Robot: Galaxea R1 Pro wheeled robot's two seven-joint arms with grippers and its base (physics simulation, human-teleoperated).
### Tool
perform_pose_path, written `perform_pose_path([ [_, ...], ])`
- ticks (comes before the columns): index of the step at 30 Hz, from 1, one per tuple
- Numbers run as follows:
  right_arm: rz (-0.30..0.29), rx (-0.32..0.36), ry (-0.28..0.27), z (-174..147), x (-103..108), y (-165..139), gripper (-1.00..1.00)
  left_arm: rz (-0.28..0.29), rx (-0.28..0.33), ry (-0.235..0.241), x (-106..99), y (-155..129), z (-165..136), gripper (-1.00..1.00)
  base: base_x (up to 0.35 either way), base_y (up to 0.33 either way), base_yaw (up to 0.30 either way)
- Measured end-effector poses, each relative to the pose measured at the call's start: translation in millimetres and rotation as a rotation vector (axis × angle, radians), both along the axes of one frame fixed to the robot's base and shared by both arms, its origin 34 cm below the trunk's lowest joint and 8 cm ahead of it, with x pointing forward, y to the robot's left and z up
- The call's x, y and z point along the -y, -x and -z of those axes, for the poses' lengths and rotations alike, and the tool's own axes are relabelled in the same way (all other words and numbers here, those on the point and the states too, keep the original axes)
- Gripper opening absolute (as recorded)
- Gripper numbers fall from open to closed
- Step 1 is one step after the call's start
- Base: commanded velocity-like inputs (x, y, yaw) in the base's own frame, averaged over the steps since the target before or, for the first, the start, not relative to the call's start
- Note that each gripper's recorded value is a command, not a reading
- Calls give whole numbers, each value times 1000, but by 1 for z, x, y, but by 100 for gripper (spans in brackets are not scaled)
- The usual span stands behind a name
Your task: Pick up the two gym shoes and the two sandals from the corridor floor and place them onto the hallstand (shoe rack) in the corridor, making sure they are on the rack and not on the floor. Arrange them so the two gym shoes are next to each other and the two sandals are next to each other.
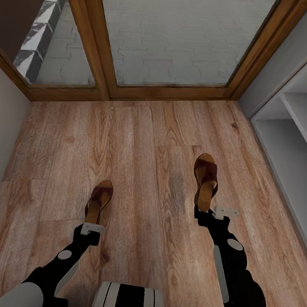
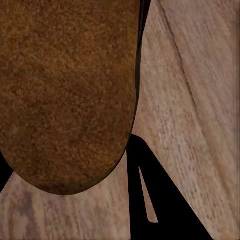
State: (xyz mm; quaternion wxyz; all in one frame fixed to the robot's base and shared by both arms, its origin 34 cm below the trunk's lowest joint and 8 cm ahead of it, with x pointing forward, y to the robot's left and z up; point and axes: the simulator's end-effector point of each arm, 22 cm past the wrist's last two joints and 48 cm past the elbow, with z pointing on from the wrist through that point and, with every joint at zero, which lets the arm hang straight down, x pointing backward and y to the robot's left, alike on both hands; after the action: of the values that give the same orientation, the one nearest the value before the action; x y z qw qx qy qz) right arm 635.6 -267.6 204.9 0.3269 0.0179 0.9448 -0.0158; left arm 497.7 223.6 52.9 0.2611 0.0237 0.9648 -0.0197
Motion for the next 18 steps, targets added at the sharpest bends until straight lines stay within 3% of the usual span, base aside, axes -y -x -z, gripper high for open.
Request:
perform_pose_path([
  [12,0,49,0,-29,0,-14,-100,-8,65,-2,-2,-29,-26,-100,0,0,0],
  [16,-1,67,-1,-39,-1,-18,-100,-13,141,0,-1,-71,-53,-100,0,0,0],
  [18,-1,75,0,-44,-1,-20,-100,-14,148,1,0,-92,-67,-100,0,0,0],
])
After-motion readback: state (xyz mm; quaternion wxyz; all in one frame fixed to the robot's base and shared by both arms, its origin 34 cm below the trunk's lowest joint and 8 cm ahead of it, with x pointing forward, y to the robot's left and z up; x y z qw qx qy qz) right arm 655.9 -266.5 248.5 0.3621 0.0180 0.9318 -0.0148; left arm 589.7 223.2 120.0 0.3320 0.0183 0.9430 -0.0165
